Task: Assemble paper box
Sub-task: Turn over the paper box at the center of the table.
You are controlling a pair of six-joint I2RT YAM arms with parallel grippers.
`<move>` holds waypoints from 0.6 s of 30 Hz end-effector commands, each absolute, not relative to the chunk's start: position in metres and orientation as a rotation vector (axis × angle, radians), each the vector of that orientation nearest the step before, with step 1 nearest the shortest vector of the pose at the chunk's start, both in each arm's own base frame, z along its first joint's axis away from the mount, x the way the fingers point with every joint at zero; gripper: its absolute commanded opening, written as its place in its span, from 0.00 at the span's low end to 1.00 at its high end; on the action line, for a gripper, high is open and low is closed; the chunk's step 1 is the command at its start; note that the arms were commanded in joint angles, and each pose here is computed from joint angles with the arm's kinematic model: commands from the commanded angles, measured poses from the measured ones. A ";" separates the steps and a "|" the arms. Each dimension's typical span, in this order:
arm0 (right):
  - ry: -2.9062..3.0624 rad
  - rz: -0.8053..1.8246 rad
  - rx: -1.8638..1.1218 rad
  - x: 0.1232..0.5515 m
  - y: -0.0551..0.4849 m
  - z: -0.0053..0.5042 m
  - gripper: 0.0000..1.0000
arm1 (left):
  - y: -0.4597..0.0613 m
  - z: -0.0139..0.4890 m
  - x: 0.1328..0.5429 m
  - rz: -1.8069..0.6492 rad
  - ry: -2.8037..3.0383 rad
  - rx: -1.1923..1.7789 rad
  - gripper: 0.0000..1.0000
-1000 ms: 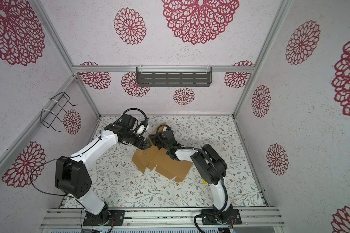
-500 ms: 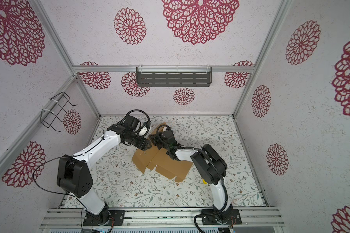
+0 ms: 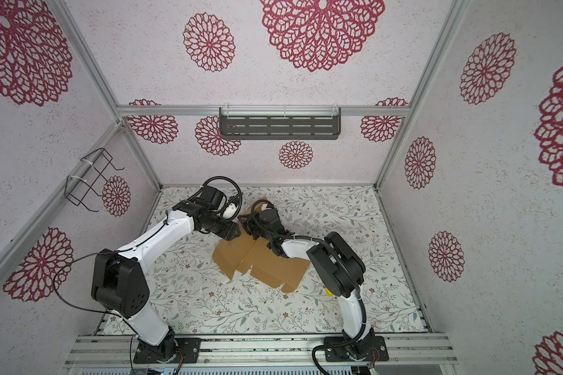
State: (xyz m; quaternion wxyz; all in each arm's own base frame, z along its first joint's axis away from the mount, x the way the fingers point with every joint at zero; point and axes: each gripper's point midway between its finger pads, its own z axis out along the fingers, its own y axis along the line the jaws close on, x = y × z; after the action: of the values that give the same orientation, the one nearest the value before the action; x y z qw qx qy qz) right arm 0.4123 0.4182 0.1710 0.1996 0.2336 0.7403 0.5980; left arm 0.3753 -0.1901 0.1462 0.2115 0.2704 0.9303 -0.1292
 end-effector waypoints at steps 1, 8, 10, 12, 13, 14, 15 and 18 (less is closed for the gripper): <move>1.980 1.729 0.580 0.414 0.417 0.213 0.23 | -0.188 0.142 0.377 -0.330 2.580 0.765 0.50; 1.964 1.741 0.570 0.414 0.415 0.220 0.25 | -0.182 0.143 0.377 -0.221 2.554 0.813 0.38; 1.954 1.747 0.564 0.415 0.414 0.224 0.26 | -0.180 0.140 0.377 -0.192 2.557 0.817 0.33; 1.949 1.748 0.561 0.416 0.411 0.226 0.27 | -0.179 0.139 0.377 -0.177 2.558 0.824 0.28; 1.942 1.752 0.557 0.416 0.409 0.228 0.27 | -0.178 0.140 0.378 -0.166 2.555 0.823 0.25; 1.937 1.753 0.556 0.416 0.407 0.230 0.28 | -0.177 0.141 0.379 -0.159 2.552 0.822 0.22; 1.930 1.752 0.554 0.416 0.404 0.232 0.28 | -0.176 0.142 0.379 -0.149 2.551 0.822 0.20; 1.907 1.733 0.536 0.416 0.389 0.241 0.30 | -0.174 0.145 0.380 -0.113 2.539 0.835 0.12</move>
State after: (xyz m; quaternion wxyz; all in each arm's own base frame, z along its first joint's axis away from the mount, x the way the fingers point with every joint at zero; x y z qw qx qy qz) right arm 0.4133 0.4062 0.1700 0.1980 0.2338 0.7449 0.5927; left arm 0.3825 -0.1792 0.1406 0.2270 0.2981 0.9253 -0.0594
